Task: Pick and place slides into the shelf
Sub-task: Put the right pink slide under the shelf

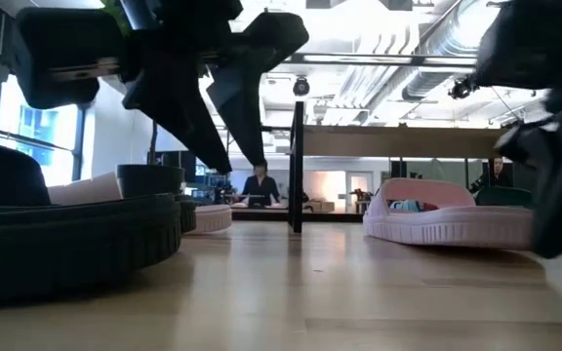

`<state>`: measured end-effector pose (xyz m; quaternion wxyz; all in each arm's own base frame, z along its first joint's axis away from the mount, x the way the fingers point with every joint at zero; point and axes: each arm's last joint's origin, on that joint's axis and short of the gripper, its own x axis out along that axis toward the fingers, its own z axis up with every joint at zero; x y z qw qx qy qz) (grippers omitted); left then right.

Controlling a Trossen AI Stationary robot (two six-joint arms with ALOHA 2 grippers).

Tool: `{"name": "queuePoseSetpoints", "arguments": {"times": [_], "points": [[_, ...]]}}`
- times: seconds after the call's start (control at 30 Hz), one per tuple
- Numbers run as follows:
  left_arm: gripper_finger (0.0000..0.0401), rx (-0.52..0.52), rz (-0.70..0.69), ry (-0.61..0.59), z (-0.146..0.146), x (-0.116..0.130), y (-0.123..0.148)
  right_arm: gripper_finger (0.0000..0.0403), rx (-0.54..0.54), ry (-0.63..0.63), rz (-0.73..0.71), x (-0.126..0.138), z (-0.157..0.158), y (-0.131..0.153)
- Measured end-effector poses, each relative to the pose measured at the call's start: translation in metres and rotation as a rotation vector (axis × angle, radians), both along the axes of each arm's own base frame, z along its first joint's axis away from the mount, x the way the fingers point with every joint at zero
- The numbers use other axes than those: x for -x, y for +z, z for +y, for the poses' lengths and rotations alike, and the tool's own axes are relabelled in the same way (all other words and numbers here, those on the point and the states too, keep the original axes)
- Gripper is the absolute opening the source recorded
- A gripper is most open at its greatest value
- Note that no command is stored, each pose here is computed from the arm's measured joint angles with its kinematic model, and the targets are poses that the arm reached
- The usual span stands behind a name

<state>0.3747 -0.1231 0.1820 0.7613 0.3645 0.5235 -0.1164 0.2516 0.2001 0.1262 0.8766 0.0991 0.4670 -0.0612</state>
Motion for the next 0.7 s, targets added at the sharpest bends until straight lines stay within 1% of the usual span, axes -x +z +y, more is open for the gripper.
{"name": "queuePoseSetpoints", "arguments": {"times": [0.1,0.23,0.43,0.7], "points": [[0.0115,-0.012,-0.003,0.007,0.001,0.000,0.000,0.0000,0.058,-0.030,0.009,-0.005,-0.001,-0.001],[0.0115,-0.030,-0.004,0.011,0.002,0.000,0.000,0.0000,0.084,-0.090,-0.009,-0.010,-0.006,0.002],[0.0115,-0.061,0.007,0.021,0.003,0.002,-0.001,0.0000,0.127,-0.142,0.047,-0.014,-0.023,-0.005],[0.0115,-0.064,0.008,0.023,0.003,0.002,-0.001,0.0000,0.162,-0.196,0.065,-0.026,-0.046,-0.005]]}}
